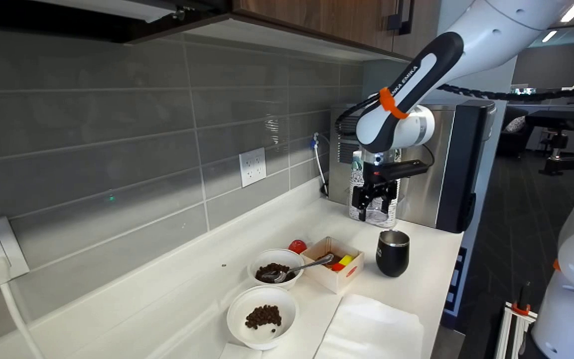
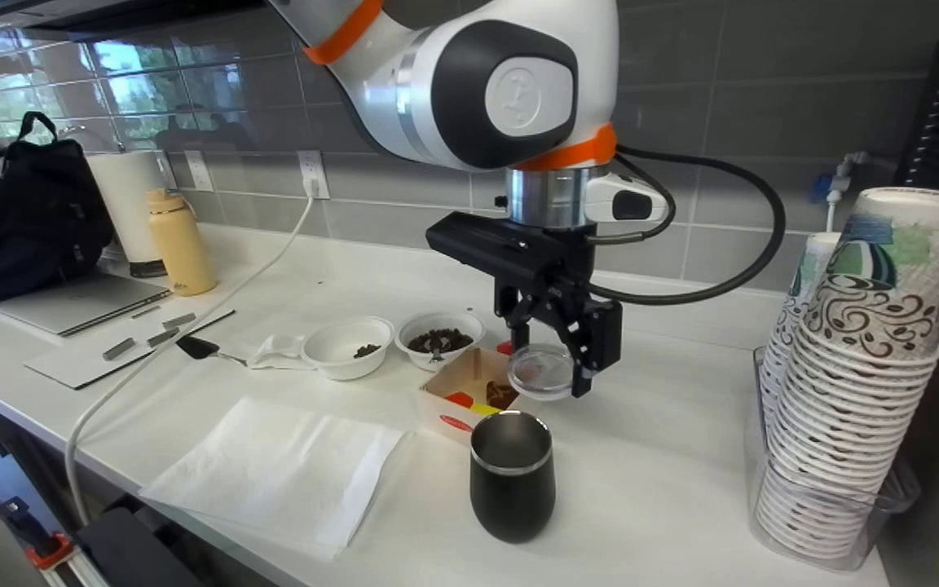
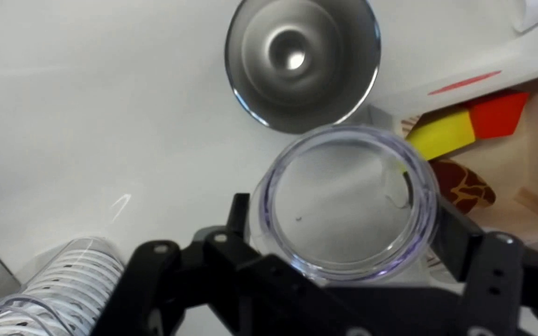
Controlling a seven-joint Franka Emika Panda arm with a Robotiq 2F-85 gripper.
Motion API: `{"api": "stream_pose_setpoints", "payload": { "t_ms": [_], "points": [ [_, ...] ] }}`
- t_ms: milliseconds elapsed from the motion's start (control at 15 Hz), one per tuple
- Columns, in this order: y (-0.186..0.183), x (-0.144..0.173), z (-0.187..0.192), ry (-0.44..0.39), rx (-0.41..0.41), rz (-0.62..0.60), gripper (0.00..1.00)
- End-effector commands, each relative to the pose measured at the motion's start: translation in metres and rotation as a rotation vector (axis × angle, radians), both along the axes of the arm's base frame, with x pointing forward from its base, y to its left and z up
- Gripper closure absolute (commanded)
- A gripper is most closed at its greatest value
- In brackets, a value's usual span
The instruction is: Pick up the lid and put it on the bottle
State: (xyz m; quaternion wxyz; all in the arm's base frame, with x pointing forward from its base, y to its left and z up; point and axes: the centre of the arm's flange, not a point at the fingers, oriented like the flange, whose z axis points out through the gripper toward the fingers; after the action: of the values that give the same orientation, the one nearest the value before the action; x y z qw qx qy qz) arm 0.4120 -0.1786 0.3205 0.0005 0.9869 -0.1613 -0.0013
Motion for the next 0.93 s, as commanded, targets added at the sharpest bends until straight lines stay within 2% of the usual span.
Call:
{"api": "stream_pose_setpoints", "payload": {
  "t_ms": [0, 533, 867],
  "points": [
    [0.018, -0.054, 0.023, -0.004, -0.026, 0.036, 0.34],
    [0.024, -0.091, 0.007, 0.011, -0.096, 0.025, 0.34],
    [0.023, -0.078, -0.003, 0.012, -0.083, 0.020, 0.34]
  ]
}}
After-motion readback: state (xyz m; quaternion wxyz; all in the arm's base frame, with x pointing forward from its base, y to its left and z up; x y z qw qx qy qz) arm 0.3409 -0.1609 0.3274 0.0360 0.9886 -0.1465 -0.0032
